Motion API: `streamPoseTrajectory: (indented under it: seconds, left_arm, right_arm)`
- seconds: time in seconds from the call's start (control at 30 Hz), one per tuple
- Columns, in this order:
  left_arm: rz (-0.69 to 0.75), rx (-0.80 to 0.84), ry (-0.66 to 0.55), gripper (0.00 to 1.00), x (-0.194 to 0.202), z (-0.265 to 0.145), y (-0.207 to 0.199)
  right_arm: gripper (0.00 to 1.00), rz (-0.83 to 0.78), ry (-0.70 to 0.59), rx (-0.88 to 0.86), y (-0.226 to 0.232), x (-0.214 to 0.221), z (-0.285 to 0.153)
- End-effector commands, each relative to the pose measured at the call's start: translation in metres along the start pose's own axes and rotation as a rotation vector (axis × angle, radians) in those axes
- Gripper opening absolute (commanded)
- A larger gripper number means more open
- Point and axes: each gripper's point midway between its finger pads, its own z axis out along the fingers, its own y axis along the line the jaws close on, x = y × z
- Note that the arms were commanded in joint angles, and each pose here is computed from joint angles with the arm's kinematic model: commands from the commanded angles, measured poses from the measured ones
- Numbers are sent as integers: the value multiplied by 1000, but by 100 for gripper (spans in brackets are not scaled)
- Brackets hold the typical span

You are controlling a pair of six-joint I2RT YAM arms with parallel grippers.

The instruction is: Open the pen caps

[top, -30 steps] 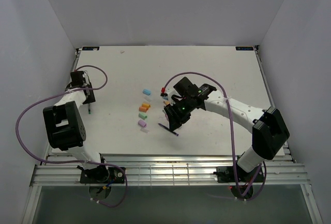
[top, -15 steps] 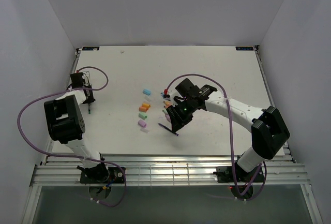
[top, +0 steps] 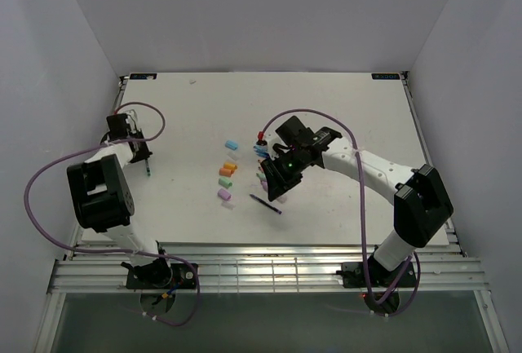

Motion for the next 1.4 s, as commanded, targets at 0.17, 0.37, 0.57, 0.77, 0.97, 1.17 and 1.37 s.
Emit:
streamPoseTrajectory:
  seconds: [0.17, 0.37, 0.57, 0.77, 0.97, 1.17, 1.37]
  left_arm:
    - [-295, 463, -213, 0, -70, -117, -129]
    - [-276, 817, -225, 0, -68, -215, -235]
    - [-470, 1012, -183, 0, -38, -279, -272]
    - [-526, 1097, -168, 0, -19, -316, -282]
    - [-546, 1120, -150, 0, -10, -326, -284]
    - [-538, 1112, -158, 0, -7, -329, -284]
    - [-506, 1117, -195, 0, -15, -338, -283]
  right_arm:
    - [47, 50, -131, -109, 17, -58, -30]
    - [48, 57, -221, -254, 47, -99, -47]
    - [54, 56, -381, -406, 79, -142, -70]
    - [54, 58, -464, -460, 87, -151, -77]
    - [55, 84, -497, -507, 96, -153, -82]
    - [53, 91, -536, -502, 100, -156, -91]
    - [53, 150, -561, -337, 78, -147, -93]
